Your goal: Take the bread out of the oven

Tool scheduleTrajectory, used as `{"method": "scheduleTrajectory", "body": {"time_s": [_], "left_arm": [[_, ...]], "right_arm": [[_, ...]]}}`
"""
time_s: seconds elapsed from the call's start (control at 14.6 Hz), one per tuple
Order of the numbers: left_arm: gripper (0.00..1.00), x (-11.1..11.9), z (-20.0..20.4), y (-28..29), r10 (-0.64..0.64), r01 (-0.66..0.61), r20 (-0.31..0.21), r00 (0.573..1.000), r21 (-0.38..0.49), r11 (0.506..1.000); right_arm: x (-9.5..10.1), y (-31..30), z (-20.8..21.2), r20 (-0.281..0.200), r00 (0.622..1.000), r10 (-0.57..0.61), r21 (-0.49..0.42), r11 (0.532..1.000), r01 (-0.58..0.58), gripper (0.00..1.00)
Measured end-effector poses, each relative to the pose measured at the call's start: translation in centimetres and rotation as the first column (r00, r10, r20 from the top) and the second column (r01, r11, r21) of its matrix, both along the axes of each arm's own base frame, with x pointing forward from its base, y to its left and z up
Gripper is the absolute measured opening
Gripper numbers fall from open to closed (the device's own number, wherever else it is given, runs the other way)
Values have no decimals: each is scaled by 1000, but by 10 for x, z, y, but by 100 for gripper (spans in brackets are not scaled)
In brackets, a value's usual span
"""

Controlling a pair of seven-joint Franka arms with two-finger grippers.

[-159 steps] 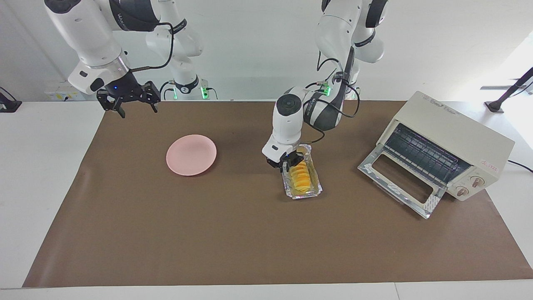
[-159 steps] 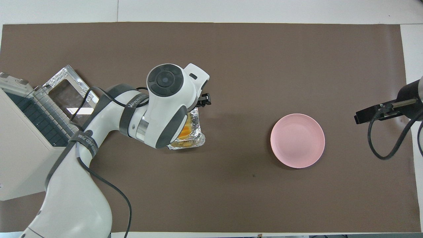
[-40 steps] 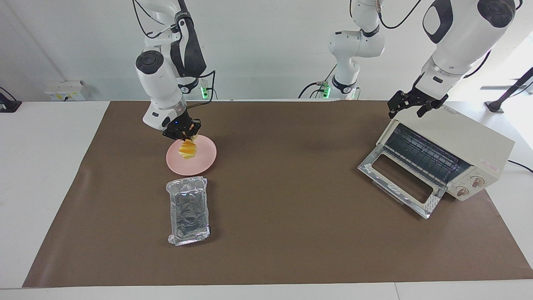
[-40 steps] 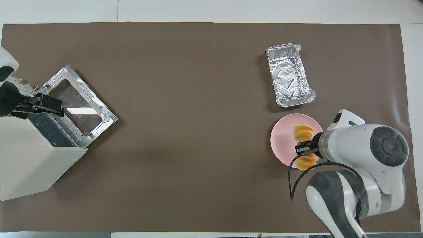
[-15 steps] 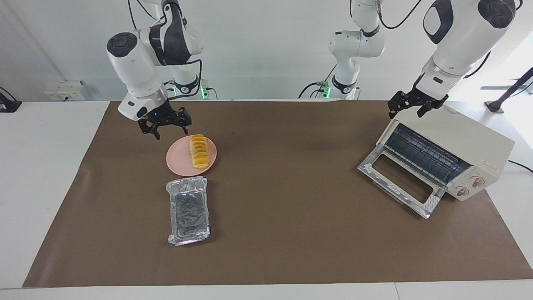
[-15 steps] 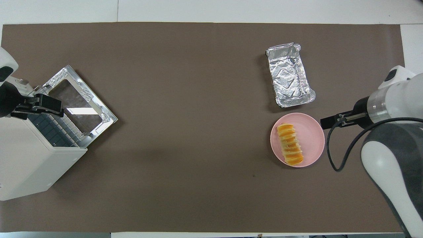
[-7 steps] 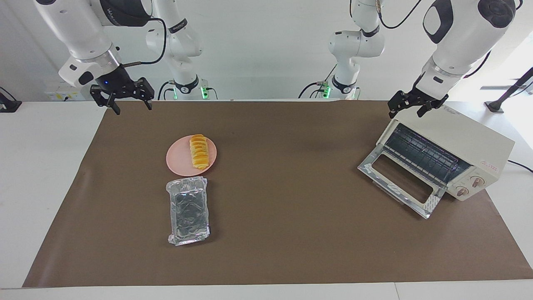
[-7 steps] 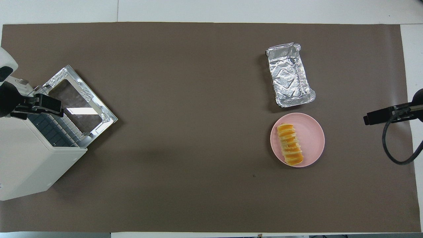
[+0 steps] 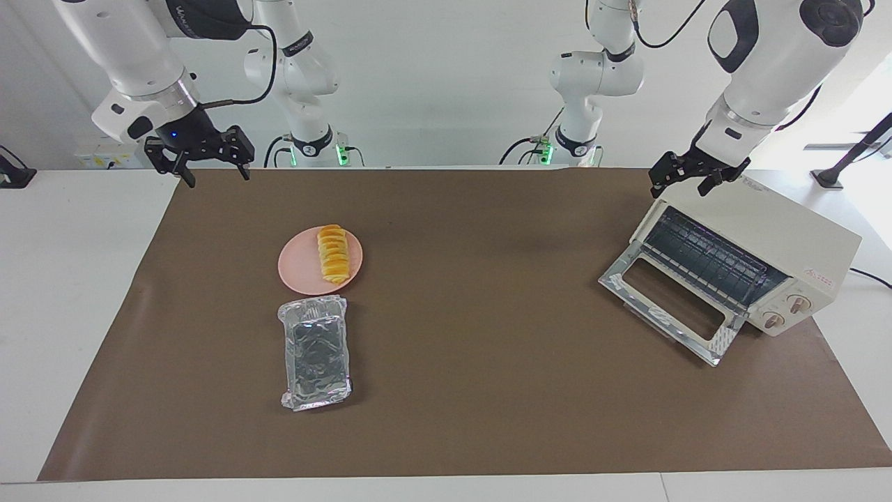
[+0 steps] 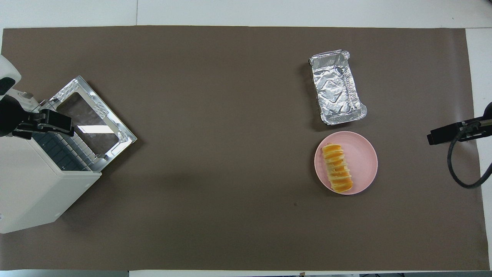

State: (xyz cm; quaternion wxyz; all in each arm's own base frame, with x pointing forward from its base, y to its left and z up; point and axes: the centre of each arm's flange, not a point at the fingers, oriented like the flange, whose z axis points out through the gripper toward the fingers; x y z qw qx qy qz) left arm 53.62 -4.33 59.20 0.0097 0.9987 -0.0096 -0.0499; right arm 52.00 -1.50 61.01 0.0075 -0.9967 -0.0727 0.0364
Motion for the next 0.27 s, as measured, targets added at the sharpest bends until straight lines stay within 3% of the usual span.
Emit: {"method": "scheduleTrajectory", "body": {"time_s": [0.27], "left_arm": [[100, 0, 1, 0, 0, 0, 1, 1000, 0, 1000]], "right_arm": [[0, 0, -1, -1, 1000, 0, -1, 1000, 0, 100]]}}
